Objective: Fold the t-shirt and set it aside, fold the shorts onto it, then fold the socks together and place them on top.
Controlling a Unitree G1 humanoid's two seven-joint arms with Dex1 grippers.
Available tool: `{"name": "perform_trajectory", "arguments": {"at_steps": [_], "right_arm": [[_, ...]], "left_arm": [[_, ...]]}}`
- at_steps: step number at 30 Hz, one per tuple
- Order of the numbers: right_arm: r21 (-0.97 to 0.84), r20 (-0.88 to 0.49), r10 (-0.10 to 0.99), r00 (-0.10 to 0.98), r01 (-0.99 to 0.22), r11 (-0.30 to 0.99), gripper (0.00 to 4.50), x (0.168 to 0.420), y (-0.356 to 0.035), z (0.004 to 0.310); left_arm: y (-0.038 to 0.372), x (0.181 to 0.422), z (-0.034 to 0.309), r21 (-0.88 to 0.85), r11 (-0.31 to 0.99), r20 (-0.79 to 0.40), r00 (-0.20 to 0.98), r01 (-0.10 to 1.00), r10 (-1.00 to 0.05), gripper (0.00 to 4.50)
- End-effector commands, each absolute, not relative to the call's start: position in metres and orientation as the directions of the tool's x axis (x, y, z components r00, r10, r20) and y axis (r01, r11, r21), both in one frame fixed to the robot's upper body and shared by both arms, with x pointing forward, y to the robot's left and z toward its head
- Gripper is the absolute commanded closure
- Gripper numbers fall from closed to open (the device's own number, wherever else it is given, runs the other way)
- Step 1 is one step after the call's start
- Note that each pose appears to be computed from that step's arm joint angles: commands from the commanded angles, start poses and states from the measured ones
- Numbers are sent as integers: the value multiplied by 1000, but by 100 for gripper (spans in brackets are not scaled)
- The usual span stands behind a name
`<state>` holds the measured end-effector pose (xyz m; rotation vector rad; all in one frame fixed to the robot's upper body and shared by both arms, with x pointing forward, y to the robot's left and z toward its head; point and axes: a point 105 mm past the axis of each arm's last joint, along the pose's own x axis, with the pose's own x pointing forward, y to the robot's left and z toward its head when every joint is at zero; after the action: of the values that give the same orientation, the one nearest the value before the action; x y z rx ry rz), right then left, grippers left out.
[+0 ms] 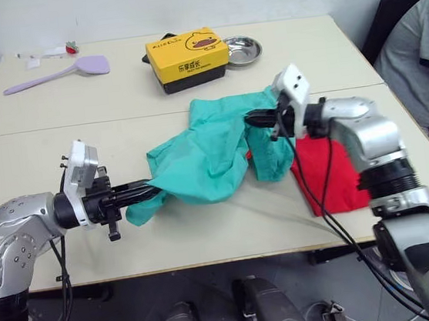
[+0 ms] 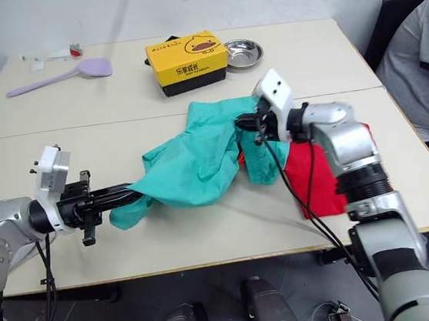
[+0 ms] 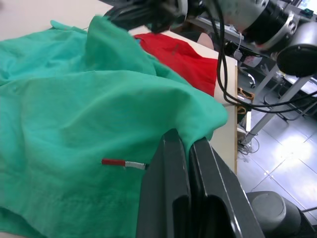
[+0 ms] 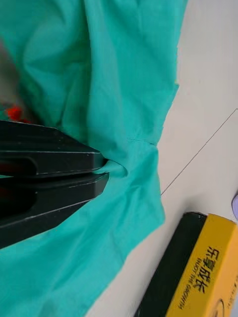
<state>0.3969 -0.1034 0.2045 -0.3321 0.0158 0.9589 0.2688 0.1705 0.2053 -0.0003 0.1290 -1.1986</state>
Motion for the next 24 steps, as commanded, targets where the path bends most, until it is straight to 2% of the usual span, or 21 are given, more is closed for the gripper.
{"name": "perform_trajectory", "arguments": {"at_steps": [1,7,10,14,17,20,24], "right_arm": [[-349,-111,786,608,-764,542,323,382,-121,211],[-477,1,780,626,-685,551,109,340,-153,237],[-495,87,817,571,-687,533,4,313,-145,248],[-463,87,894,440,-776,428,4,277,-107,229],[-436,56,909,414,-809,395,4,266,-86,208],[-450,10,882,471,-786,424,4,272,-58,174],[-486,15,847,532,-736,471,4,285,-24,151]], "left_arm": [[178,288,221,3,451,-24,451,892,-892,450],[169,318,232,-83,499,93,505,863,-858,450],[160,330,240,-145,500,140,518,854,-844,450],[158,349,247,-209,539,161,573,816,-804,450],[156,357,252,-234,547,171,588,804,-791,450],[154,361,257,-232,547,163,587,804,-793,450],[156,363,261,-232,550,155,589,802,-793,450]]}}
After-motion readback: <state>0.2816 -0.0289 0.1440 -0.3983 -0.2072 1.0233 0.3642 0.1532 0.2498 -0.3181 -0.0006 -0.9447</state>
